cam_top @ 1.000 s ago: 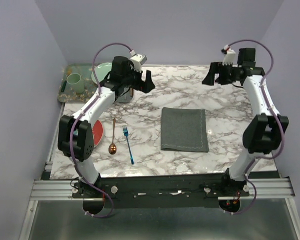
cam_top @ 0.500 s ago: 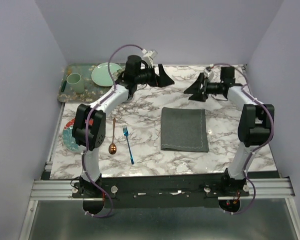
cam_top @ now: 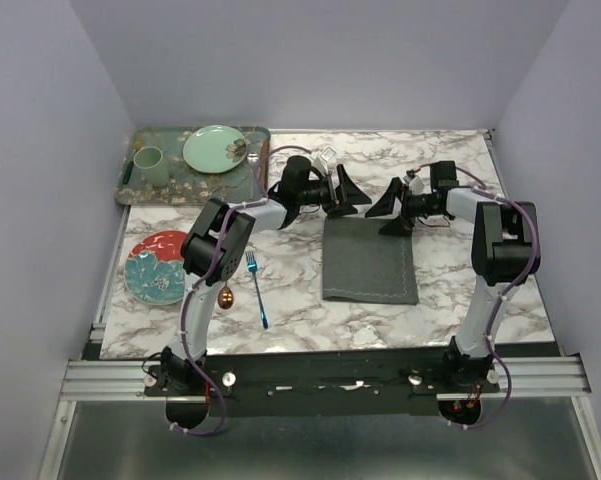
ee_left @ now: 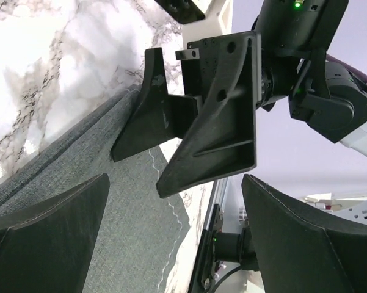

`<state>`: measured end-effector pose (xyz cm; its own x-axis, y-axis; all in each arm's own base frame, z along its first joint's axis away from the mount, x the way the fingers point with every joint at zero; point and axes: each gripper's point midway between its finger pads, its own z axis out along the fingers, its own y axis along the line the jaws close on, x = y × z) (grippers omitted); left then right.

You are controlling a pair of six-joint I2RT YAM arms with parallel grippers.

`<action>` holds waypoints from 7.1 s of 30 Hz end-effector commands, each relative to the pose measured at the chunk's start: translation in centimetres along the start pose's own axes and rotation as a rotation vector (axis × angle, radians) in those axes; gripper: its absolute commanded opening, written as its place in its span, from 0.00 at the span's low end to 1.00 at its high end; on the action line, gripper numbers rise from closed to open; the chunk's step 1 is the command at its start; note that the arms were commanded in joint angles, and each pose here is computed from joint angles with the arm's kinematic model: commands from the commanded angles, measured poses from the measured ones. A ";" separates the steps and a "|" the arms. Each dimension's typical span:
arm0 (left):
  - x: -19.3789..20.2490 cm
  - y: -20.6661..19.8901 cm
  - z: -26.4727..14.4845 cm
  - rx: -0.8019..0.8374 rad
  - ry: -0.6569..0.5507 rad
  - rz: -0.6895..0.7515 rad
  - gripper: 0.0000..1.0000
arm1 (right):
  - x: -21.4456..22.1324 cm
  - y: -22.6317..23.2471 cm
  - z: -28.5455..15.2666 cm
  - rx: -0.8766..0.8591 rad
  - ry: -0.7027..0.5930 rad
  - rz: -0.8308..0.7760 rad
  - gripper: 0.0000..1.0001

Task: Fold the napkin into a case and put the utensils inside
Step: Smooth out the square-folded napkin at the center of the board, then rotate the square-folded napkin at the center of the board.

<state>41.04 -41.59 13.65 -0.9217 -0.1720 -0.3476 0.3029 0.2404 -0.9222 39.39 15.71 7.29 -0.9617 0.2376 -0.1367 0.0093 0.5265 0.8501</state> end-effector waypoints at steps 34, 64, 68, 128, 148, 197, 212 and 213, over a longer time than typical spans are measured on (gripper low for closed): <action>14.4 -1.2 -6.1 -0.127 0.215 -0.141 0.99 | 5.2 2.2 -3.9 0.076 0.060 -0.007 1.00; 17.3 1.5 -11.9 -0.219 0.300 -0.059 0.99 | 9.1 -3.7 -1.1 0.245 0.238 0.011 1.00; 18.1 -0.4 -11.0 -0.163 0.332 -0.040 0.99 | 9.1 -3.3 -1.6 0.258 0.230 -0.015 1.00; -0.6 11.7 -1.4 -0.342 -0.276 -0.342 0.99 | -6.3 3.4 0.9 -0.100 -0.272 -0.023 1.00; -0.4 11.5 -1.7 -0.310 -0.305 -0.374 0.99 | -3.1 0.6 4.1 -0.078 -0.396 0.213 1.00; 6.6 3.3 -10.1 -0.495 0.318 0.620 0.99 | -7.8 1.4 -5.9 0.171 -0.357 -0.386 1.00; 19.2 3.8 -12.7 -0.530 0.729 1.130 0.75 | -7.4 -3.6 -2.3 0.280 -0.113 -0.445 1.00; 19.0 3.9 -12.5 -0.536 0.728 1.146 0.75 | -7.3 -3.6 -2.4 0.285 -0.106 -0.471 1.00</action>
<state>19.63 -31.97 5.28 -0.3312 0.7840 -0.5250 0.9427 0.2991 -0.1481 45.78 10.42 6.13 -0.8525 0.0626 -0.5190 -0.2849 0.7768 0.5616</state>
